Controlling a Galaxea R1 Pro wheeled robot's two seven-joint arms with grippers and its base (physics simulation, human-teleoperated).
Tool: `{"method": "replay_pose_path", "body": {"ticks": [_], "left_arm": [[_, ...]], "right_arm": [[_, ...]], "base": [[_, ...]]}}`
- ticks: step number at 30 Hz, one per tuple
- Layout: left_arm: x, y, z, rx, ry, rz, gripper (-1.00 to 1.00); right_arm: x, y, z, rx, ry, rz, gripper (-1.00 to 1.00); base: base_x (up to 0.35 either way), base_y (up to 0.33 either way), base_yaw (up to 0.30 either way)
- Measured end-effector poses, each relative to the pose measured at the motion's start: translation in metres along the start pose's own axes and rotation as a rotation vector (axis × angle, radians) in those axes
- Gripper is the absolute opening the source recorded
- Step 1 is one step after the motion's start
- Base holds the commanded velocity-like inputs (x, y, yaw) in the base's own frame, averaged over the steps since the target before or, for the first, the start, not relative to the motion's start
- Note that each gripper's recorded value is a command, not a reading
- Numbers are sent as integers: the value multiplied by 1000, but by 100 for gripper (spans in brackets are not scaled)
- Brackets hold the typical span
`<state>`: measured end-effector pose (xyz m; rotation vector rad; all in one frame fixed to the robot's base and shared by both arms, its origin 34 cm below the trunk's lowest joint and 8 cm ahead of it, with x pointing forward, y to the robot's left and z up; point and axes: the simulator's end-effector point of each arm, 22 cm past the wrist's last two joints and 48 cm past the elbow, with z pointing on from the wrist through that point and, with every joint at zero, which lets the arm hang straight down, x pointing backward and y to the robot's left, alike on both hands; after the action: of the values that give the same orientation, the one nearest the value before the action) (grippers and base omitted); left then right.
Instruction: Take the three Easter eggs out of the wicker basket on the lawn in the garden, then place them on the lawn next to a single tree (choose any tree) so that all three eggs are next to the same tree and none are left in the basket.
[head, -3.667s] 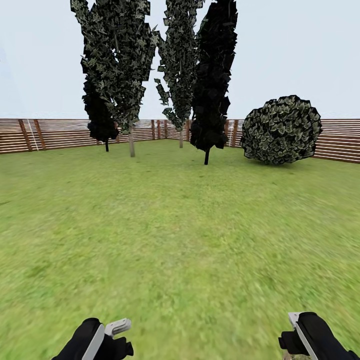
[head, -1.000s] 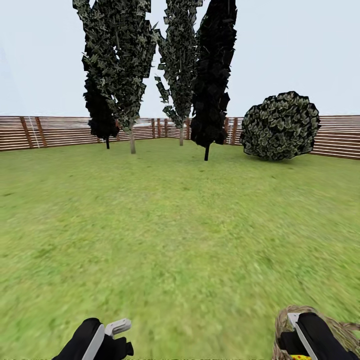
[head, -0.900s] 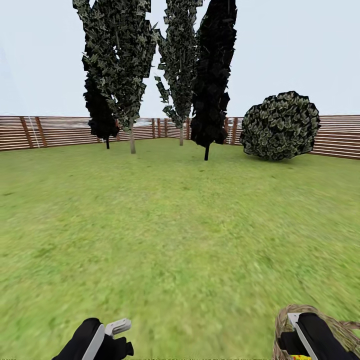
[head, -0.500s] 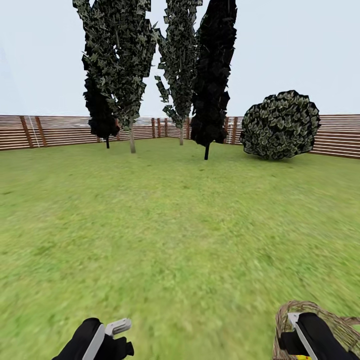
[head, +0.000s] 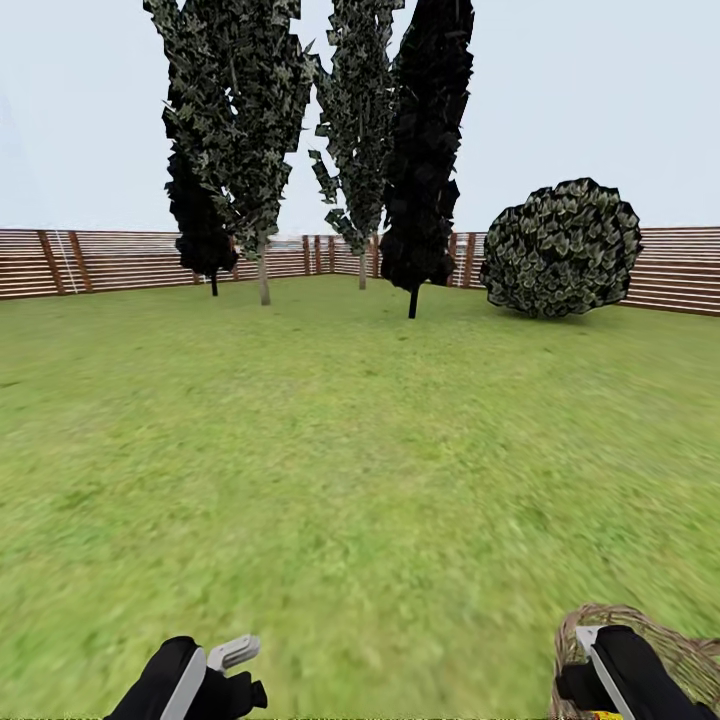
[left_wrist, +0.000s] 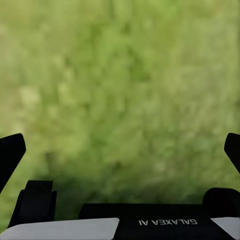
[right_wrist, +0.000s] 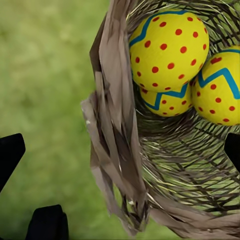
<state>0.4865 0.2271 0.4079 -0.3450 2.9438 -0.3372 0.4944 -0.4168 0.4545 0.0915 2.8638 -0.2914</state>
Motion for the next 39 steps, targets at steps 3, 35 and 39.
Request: {"method": "replay_pose_path", "body": {"ticks": [3,35,39], "left_arm": [[2,2,6,0,0,1,100],[23,18,61,2,-1,-2,100],[18,18,61,2,-25,-2,100]], "right_arm": [[4,2,6,0,1,-1,100],[34,11,59,2,4,-2,-100],[34,10,60,10,5,-8,-100]], "base": [[0,0,0],[0,0,0],[0,0,0]]}}
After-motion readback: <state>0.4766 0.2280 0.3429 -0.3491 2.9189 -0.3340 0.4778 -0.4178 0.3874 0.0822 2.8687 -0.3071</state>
